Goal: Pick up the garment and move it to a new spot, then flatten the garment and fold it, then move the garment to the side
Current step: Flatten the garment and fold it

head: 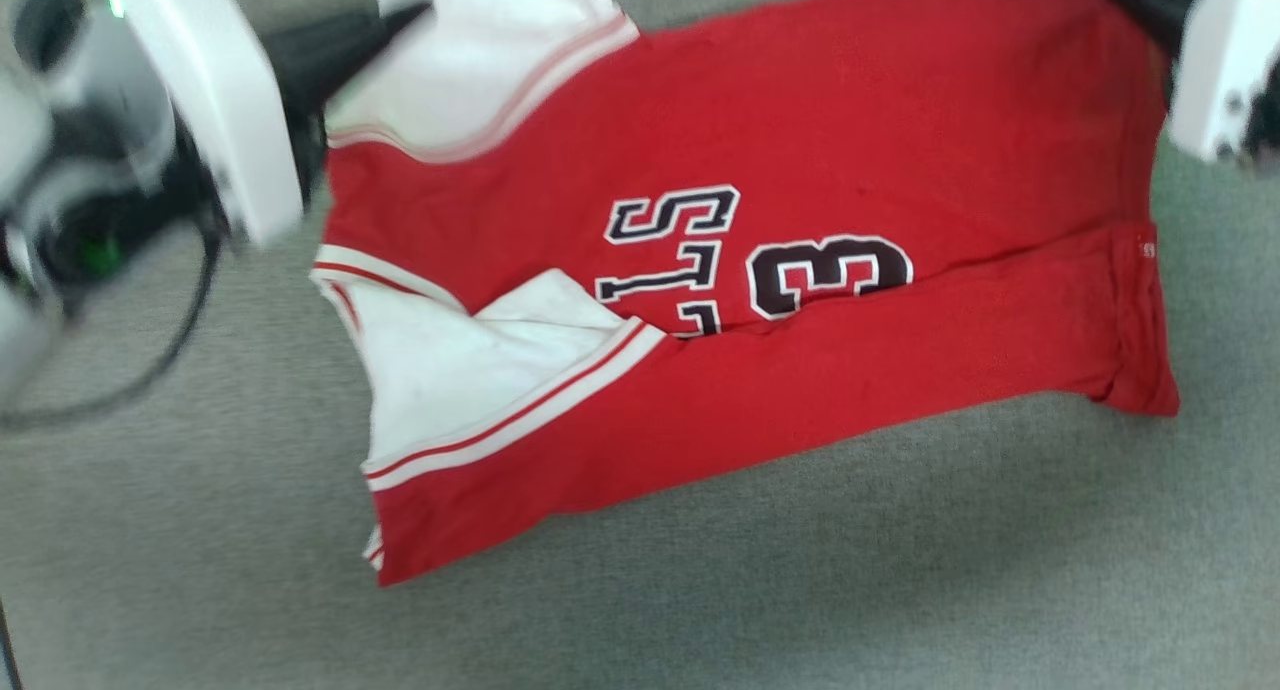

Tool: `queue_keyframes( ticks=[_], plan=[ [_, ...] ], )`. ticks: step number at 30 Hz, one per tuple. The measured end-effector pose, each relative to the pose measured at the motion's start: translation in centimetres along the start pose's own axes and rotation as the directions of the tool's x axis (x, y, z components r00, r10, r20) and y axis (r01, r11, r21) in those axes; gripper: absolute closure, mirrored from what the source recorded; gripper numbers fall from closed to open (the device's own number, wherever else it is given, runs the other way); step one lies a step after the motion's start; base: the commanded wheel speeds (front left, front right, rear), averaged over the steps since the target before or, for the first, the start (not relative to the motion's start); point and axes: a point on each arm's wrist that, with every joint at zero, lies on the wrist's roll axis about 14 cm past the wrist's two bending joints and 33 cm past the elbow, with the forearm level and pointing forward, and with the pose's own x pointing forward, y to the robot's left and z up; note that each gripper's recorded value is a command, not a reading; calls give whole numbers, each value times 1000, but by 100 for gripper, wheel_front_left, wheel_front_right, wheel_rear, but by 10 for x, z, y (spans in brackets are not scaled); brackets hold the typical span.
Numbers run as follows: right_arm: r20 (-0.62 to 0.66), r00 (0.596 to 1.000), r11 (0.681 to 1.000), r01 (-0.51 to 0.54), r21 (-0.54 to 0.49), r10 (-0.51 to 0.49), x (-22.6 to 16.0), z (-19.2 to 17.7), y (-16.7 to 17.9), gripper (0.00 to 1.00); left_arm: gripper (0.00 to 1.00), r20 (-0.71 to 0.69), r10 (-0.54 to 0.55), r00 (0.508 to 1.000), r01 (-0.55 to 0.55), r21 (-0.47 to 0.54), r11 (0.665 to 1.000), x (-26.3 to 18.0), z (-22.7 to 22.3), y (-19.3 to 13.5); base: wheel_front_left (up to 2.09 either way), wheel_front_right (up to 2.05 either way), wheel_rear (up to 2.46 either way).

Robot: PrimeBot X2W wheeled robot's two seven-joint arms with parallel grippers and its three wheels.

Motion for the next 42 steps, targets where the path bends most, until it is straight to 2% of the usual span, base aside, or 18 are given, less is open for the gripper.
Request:
queue_keyframes(
  ticks=[7,14,21,27,28,29,30,31,32,33,34,35,36,42],
  plan=[
    [9,999,999,-41,-8,41,-41,-29,6,100,100,54,-33,998,33,-2,999,-62,-30,-38,0,0,0],
    [16,996,996,-84,31,84,-62,-65,17,100,100,108,0,994,14,-127,992,-103,-81,-54,0,0,0],
    [-25,995,990,-94,101,97,-66,-109,24,100,100,38,35,999,-24,-264,964,-105,-146,-59,0,0,0],
    [-9,997,985,-78,151,80,-60,-114,26,100,100,28,74,997,-62,-296,953,-92,-164,-50,0,0,0],
    [-10,997,986,-69,149,71,-60,-114,24,100,95,29,79,996,-67,-299,952,-90,-166,-49,0,0,0],
    [-11,998,987,-63,150,66,-60,-115,24,100,82,28,84,996,-72,-300,951,-87,-168,-48,0,0,0],
    [-10,998,986,-61,152,63,-60,-116,24,94,75,31,86,996,-73,-300,951,-85,-169,-48,0,0,0],
    [-9,998,986,-60,155,62,-59,-116,26,82,66,39,91,995,-75,-303,950,-83,-168,-47,0,0,0],
    [-7,998,986,-56,155,58,-59,-116,26,54,55,48,94,994,-74,-305,949,-82,-167,-47,0,0,0],
    [-1,999,987,-52,154,52,-60,-114,25,16,44,54,97,994,-76,-304,950,-81,-166,-47,0,0,0],
    [7,999,987,-47,156,47,-61,-113,24,0,22,60,103,993,-80,-301,950,-81,-166,-45,0,0,0],
    [11,999,986,-45,159,44,-63,-113,24,0,7,67,112,991,-88,-297,951,-82,-165,-44,0,0,0],
    [11,999,986,-41,160,40,-65,-114,23,0,0,74,122,990,-95,-291,952,-83,-164,-42,0,0,0],
    [-8,1000,984,-10,179,11,-77,-118,13,0,0,147,196,970,-137,-335,932,-96,-156,-34,0,0,0]
  ],
)
